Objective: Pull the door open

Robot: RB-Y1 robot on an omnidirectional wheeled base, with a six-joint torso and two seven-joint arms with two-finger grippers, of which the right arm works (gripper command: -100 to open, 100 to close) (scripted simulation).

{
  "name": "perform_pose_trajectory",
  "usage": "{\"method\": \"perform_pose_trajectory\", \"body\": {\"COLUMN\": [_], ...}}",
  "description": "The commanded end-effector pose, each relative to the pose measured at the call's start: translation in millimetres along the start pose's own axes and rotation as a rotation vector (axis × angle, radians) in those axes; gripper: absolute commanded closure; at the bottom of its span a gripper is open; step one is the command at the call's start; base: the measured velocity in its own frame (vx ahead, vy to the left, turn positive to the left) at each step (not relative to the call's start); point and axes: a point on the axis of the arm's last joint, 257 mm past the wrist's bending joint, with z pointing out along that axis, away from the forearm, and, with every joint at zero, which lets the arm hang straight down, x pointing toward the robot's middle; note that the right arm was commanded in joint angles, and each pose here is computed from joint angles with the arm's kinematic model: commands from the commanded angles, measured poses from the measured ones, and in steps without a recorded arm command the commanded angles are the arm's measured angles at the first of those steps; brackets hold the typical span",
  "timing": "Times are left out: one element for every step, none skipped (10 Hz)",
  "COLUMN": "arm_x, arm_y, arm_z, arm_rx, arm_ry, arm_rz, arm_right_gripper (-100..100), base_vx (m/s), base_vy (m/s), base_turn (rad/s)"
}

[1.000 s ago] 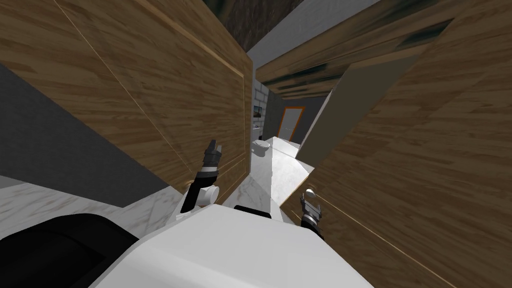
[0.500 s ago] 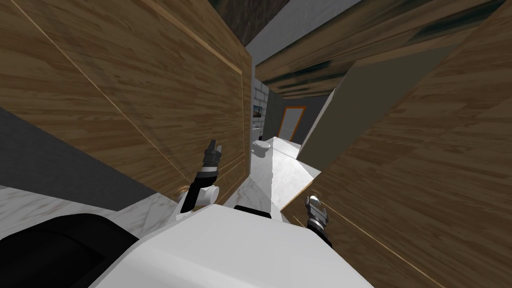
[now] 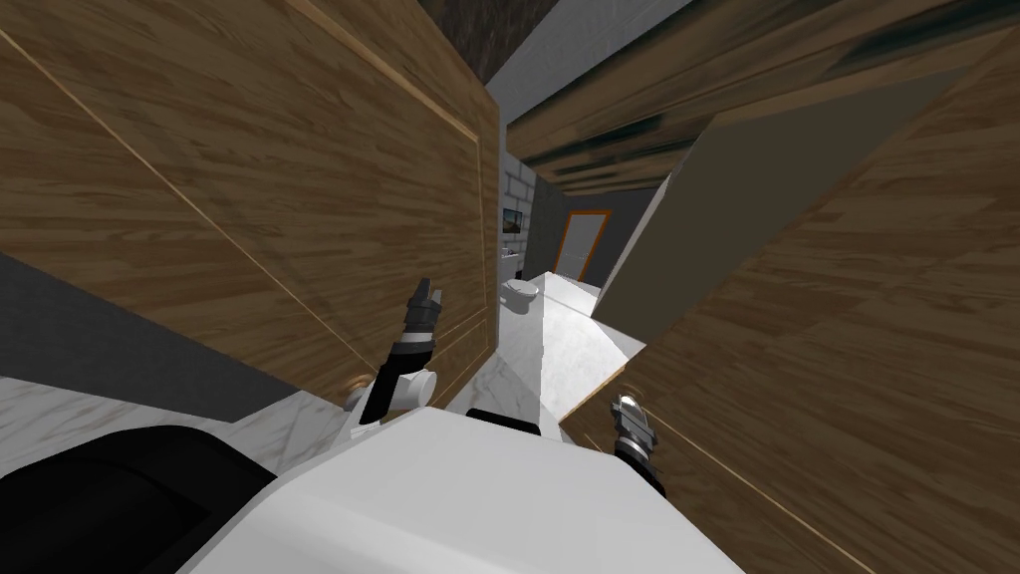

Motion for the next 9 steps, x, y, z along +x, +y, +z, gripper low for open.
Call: {"method": "perform_pose_trajectory", "body": {"arm_x": [-0.8, -0.8, -0.8, -0.6, -0.2, 0.2, 0.6, 1.1, 1.4], "arm_y": [-0.9, -0.9, -0.9, -8.4, -12.7, -17.6, -22.9, -30.9, -36.0], "arm_z": [-0.9, -0.9, -0.9, -2.3, -3.3, -4.4, -5.8, -8.2, -9.9], "arm_rx": [0.001, 0.001, 0.001, 0.029, 0.044, 0.062, 0.081, 0.109, 0.127], "arm_ry": [-0.002, -0.002, -0.002, -0.002, -0.001, -0.001, 0.000, 0.000, 0.000], "arm_rz": [0.002, 0.002, 0.002, 0.001, 0.002, 0.003, 0.005, 0.007, 0.008], "arm_right_gripper": [100, 100, 100, 100, 100, 100, 100, 100, 100], "base_vx": [-0.011, 0.000, 0.000, -0.133, -0.248, -0.211, -0.198, -0.235, -0.218], "base_vy": [0.004, 0.000, 0.000, 0.011, -0.002, 0.014, 0.010, 0.006, 0.007], "base_turn": [0.004, 0.000, 0.000, 0.051, 0.074, 0.059, 0.046, 0.068, 0.066]}}
